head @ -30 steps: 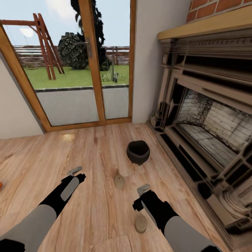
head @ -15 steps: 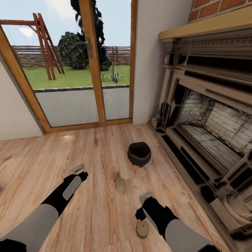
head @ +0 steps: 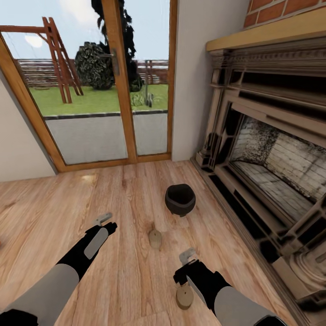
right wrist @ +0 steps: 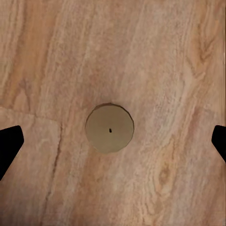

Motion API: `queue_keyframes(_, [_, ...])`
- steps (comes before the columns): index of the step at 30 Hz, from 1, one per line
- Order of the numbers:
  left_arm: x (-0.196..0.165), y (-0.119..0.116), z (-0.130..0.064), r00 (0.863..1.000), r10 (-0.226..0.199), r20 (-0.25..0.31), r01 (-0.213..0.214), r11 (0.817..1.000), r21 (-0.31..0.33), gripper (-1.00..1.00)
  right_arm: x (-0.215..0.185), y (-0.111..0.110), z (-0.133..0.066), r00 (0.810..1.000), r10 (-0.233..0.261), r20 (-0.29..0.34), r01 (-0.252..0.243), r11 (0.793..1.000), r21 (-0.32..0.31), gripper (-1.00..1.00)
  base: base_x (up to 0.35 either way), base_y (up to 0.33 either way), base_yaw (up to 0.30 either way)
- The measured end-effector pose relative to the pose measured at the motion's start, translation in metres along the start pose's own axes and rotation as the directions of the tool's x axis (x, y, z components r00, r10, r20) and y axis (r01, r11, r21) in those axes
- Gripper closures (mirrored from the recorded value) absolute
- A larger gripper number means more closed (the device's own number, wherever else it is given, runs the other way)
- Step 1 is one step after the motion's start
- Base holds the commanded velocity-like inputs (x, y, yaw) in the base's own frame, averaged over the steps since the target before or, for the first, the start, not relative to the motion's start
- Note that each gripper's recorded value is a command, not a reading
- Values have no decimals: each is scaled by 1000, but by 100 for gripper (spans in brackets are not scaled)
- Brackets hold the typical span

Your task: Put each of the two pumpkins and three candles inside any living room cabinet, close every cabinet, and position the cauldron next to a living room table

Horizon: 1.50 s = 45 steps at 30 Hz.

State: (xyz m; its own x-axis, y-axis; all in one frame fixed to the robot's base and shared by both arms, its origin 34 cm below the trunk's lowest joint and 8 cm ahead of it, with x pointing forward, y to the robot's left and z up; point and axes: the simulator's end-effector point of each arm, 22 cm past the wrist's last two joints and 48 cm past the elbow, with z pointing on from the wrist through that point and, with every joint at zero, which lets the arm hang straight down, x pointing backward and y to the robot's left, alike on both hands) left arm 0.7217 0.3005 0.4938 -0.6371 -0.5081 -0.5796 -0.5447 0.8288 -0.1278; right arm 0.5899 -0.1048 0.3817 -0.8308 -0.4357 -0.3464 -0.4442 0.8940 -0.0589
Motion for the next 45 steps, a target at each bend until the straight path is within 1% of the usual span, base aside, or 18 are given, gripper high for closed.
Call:
queue_keyframes(2, [0,0,0,1000,0,0,0,1000,1,-100,-5,0,0,1000,0,24,0,1000,1,-100,250,0,0])
queue_keyframes(5, [0,-1,0,1000,0,0,0,1000,2,-100,-8,0,0,999,-1,37,1,1000,2,-100,305,0,0])
queue_keyframes(12, [3,-5,-1,1000,-2,-3,2,1000,9,-100,0,1,2,1000,-2,25,2,1000,0,-100,275,0,0])
queue_keyframes(15, [7,-12,-2,1000,-3,-9,3,1000,17,-100,4,2,3,1000,-2,17,2,1000,-4,-100,38,0,0])
queue_keyframes(24, [8,-13,-3,1000,-2,-12,2,1000,18,-100,5,4,3,1000,-2,14,2,1000,-10,-100,4,0,0])
queue_keyframes(26, [9,-13,-3,1000,-2,-13,2,1000,18,-100,11,10,4,1000,-2,7,2,1000,-31,-100,0,0,0])
queue_keyframes(28, [9,-13,-3,1000,-2,-13,2,1000,18,-100,14,20,4,1000,-3,2,3,997,-71,-100,0,0,0])
queue_keyframes(31, [9,-13,-3,1000,-2,-13,2,1000,19,-100,16,26,4,1000,-5,0,5,996,-94,-100,0,0,0])
queue_keyframes(39, [9,-13,-3,1000,-2,-12,3,1000,19,-100,18,27,4,1000,-7,-5,7,995,-99,-100,0,0,0])
queue_keyframes(45, [17,-10,6,1000,-2,-13,2,1000,19,-100,24,28,15,1000,-7,-6,6,995,-96,-100,0,0,0])
